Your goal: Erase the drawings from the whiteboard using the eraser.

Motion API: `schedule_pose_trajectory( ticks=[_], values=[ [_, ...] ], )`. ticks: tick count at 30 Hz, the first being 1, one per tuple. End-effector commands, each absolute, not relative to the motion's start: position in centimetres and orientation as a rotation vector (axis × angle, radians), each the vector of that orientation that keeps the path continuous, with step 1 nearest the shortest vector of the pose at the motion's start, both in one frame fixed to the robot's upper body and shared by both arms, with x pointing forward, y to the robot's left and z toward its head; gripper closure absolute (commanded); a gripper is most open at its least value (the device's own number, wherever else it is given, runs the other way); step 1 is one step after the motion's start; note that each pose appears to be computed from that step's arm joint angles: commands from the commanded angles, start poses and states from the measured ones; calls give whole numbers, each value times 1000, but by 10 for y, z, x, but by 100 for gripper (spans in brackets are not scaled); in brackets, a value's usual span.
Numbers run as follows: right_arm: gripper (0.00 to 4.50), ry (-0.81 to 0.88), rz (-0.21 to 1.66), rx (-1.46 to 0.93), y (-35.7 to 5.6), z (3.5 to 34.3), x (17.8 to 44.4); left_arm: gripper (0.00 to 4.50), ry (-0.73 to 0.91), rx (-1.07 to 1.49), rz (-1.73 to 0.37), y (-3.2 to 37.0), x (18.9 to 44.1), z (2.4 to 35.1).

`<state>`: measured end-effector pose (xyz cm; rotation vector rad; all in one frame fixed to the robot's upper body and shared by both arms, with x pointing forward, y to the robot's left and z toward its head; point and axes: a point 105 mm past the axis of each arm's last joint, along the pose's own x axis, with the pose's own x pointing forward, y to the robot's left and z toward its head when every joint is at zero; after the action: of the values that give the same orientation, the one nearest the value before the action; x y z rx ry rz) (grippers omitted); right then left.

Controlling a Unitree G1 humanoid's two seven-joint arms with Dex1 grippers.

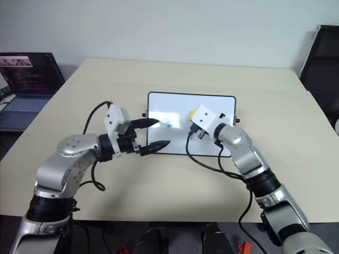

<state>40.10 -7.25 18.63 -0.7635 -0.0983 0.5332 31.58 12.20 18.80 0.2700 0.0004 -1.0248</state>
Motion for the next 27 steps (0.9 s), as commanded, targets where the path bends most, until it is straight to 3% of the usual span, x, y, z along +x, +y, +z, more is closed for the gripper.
schedule_pose_trajectory(
  ticks=[1, 8, 11, 15, 18, 27],
  values=[
    [331, -85, 472, -770, -88, 191, 408, 0, -24, 291, -1035, 122, 313, 192],
    [333, 77, 727, -800, -72, 154, 381, 0, -22, 289, -1037, 122, 313, 191],
    [333, 35, 668, -831, -75, 162, 386, 0, -20, 289, -1038, 122, 313, 190],
    [333, -80, 450, -845, -92, 194, 408, 0, -18, 287, -1041, 122, 312, 190],
    [333, -83, 421, -859, -99, 197, 411, 0, -17, 288, -1042, 122, 312, 189],
    [335, 97, 761, -902, -76, 150, 376, 0, -17, 287, -1040, 123, 312, 188]
  ],
)
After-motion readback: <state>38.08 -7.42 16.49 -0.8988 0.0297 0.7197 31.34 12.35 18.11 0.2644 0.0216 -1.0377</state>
